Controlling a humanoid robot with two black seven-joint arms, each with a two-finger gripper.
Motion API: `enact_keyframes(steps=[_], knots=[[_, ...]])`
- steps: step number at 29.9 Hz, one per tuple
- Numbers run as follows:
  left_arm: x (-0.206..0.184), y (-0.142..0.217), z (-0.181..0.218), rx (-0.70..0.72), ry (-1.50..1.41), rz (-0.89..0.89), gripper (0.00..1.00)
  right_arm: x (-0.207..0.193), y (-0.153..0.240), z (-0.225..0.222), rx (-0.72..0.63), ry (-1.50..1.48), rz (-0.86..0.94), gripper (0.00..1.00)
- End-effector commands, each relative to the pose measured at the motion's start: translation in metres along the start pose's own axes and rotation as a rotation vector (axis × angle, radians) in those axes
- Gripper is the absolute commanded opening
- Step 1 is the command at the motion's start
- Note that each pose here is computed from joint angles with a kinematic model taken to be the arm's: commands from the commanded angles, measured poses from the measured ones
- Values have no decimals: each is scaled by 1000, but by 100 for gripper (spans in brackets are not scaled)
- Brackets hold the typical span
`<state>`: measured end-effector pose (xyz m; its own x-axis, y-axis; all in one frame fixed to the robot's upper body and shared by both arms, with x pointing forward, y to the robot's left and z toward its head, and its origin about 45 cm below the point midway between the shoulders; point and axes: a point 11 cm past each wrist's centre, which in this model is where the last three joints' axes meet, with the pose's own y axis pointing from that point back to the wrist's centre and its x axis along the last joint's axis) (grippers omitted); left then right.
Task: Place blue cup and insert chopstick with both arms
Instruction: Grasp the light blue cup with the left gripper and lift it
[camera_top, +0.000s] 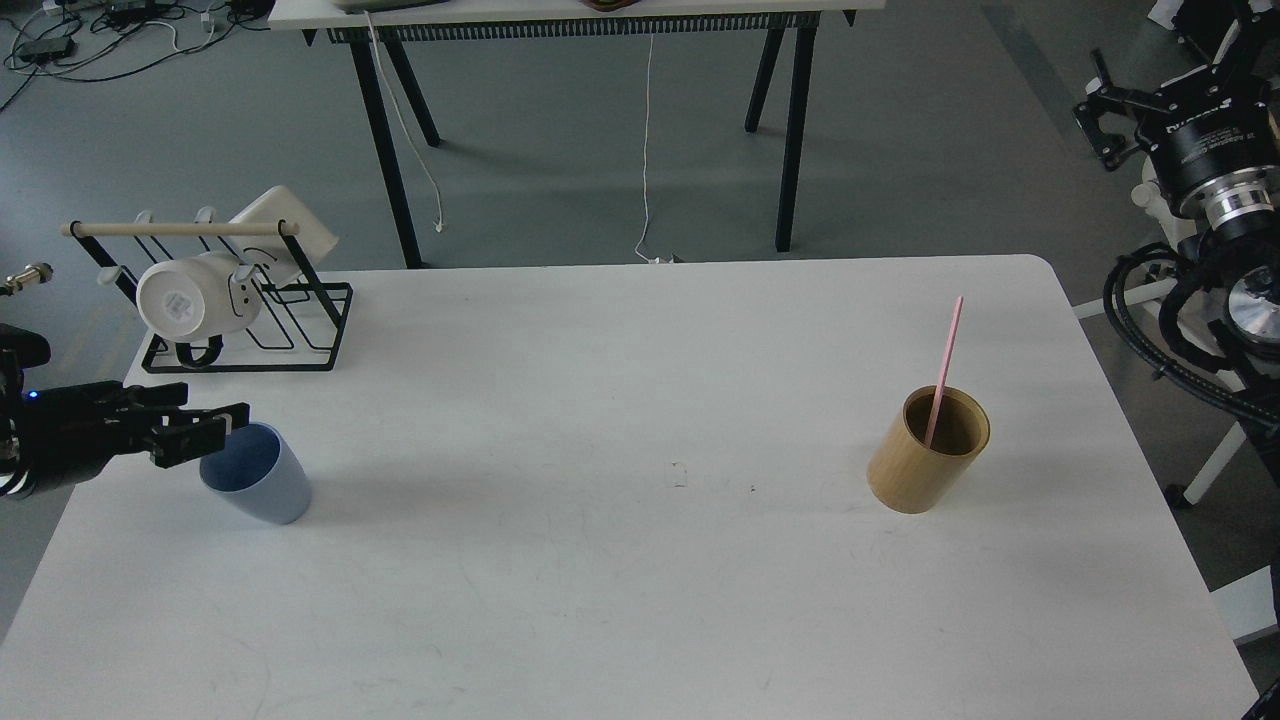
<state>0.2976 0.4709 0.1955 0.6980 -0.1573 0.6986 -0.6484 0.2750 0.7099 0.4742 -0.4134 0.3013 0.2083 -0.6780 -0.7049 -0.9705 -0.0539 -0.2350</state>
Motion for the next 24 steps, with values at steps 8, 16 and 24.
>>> enact_keyframes(steps=[8,16,24], knots=[[-28,-15,-16,40,-133,-66,59,1,0,-2,2,2,1,99],[-35,-23,-15,32,-120,-79,29,2,1,-2,1,3,4,99],[-39,-23,-10,-12,-117,-93,9,3,1,-1,0,5,7,99]])
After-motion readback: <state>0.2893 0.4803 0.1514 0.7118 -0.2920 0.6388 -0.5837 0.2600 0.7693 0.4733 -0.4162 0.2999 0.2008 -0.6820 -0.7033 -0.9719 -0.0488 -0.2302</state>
